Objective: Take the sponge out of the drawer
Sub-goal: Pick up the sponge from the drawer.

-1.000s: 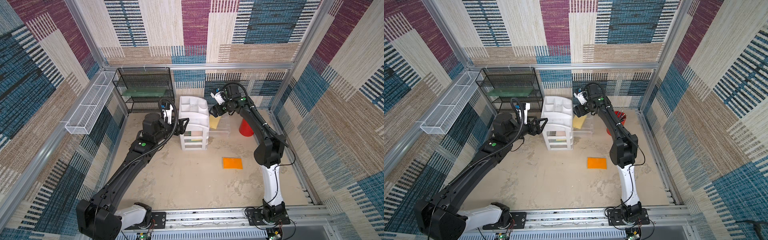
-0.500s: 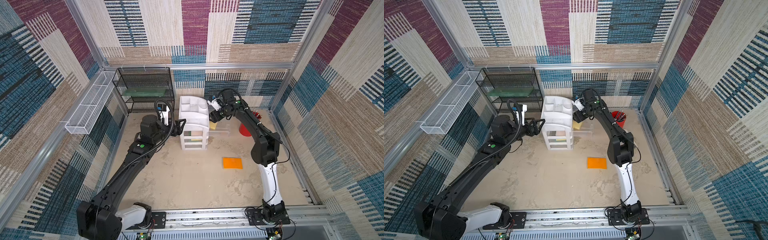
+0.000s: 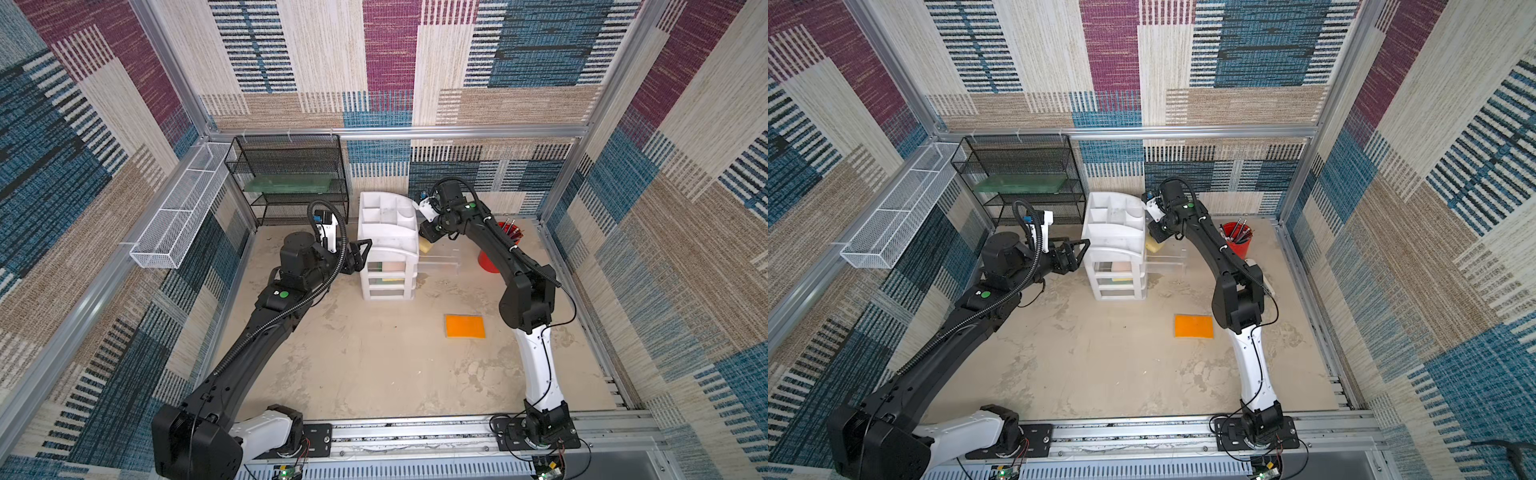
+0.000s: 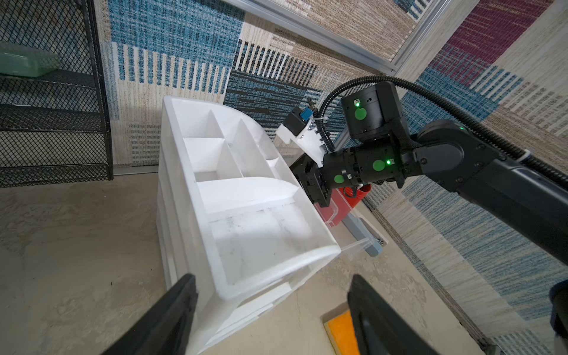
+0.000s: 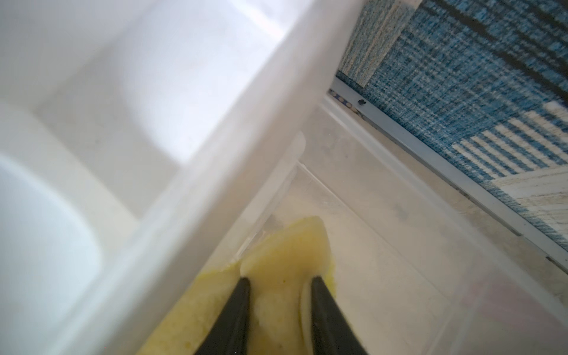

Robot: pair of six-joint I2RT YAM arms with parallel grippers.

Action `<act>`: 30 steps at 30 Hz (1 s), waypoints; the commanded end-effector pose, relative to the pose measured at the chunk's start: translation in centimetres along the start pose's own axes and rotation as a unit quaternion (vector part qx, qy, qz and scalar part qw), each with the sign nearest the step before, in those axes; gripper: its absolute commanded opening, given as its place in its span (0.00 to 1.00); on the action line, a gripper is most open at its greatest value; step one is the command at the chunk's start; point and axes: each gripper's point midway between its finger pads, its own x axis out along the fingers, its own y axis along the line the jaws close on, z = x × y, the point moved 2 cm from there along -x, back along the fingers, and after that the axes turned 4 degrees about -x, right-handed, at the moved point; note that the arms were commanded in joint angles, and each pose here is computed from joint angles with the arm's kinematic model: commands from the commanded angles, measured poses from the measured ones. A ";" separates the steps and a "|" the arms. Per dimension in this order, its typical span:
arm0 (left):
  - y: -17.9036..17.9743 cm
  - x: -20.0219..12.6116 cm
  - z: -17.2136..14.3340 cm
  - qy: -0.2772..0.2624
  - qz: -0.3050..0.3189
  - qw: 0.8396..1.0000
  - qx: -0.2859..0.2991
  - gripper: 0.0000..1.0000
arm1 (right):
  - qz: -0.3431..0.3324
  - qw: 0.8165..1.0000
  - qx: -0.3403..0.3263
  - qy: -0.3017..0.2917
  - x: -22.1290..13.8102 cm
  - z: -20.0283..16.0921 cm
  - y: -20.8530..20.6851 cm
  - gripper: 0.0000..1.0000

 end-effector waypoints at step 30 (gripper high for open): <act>-0.9 -1.0 0.7 -0.018 -0.020 0.999 -0.020 0.80 | -0.053 0.997 0.056 -0.002 -1.8 0.1 -1.8 0.63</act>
